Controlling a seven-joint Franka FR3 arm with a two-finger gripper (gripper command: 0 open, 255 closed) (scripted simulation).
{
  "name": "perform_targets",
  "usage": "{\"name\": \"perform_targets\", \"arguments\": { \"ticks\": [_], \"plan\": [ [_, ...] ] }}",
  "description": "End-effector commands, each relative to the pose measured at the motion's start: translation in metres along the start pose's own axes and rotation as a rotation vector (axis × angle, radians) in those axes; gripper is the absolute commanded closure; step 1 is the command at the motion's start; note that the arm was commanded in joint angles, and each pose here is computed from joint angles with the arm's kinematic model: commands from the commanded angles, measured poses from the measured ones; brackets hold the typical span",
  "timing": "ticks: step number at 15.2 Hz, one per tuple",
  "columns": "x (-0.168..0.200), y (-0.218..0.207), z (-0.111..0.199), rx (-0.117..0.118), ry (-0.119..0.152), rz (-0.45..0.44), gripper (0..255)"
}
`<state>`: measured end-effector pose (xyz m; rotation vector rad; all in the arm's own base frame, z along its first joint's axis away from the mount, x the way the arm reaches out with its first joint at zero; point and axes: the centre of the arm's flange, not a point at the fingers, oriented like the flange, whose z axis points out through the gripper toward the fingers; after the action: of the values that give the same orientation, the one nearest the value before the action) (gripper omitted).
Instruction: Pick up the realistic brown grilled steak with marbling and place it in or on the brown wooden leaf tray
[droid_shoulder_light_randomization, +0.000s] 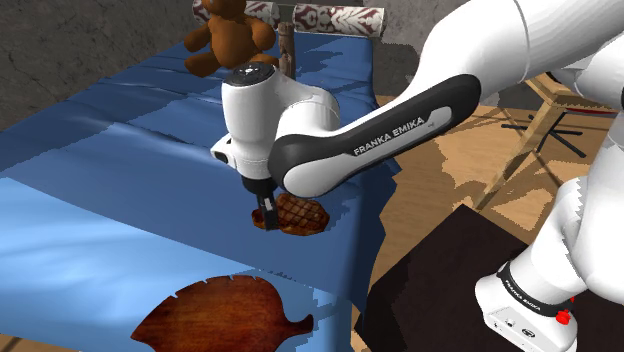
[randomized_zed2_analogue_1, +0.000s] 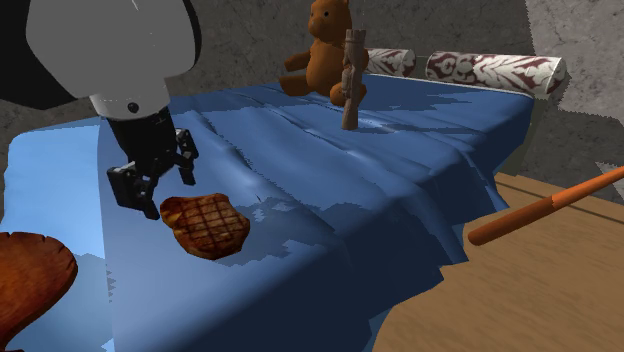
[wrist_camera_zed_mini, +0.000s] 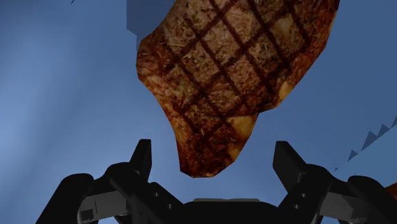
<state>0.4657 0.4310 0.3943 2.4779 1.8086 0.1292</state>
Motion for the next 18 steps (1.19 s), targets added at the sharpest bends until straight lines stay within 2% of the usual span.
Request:
{"name": "perform_targets", "arguments": {
  "ticks": [1, 3, 10, 11, 18],
  "plan": [
    [-0.0001, -0.0009, 0.0095, 0.000, 0.001, -0.001, 0],
    [-0.0001, -0.0009, 0.0179, 0.000, 0.001, -0.001, 0],
    [-0.0001, -0.0009, 0.0178, 0.000, 0.000, -0.001, 0],
    [-0.0001, -0.0009, 0.0178, 0.000, 0.000, -0.001, 255],
    [-0.0002, -0.0010, 0.0179, 0.000, 0.000, -0.001, 255]
  ]
}}
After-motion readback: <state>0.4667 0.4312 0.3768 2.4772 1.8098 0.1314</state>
